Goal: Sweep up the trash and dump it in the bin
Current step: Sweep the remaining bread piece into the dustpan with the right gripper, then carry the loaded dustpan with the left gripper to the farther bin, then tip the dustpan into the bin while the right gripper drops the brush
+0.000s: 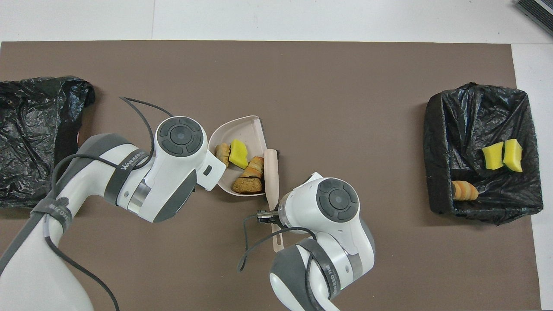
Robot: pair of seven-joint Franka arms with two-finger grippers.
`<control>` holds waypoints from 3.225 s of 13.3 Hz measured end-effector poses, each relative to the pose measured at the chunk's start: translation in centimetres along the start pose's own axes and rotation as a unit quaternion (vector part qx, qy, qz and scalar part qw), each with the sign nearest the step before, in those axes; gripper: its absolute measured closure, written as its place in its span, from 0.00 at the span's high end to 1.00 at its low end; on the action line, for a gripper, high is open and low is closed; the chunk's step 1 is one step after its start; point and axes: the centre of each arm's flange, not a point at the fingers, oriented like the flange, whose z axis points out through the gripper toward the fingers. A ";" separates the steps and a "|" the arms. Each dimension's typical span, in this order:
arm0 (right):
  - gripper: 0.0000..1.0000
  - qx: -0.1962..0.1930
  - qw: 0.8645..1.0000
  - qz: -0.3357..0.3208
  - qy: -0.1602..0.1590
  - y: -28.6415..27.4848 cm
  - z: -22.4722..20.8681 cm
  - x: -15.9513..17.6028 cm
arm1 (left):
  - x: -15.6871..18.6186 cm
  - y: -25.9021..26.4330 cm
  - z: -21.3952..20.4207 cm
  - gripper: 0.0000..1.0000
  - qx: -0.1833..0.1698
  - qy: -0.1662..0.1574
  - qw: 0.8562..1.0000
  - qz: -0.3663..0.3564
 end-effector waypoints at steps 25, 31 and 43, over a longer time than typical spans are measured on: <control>0.25 -0.126 0.991 -0.008 0.030 -9.0 0.7 -12.4 | -33.8 -15.2 -6.1 0.32 0.052 0.056 0.989 0.129; 0.31 -0.142 0.988 -0.018 0.057 -9.9 4.9 -12.0 | -47.5 -14.4 -5.4 0.32 0.048 0.057 0.992 0.097; 1.00 -0.181 0.981 -0.060 0.031 -5.0 -17.1 -1.2 | -57.8 -15.2 -8.3 0.32 0.098 -0.117 0.982 0.113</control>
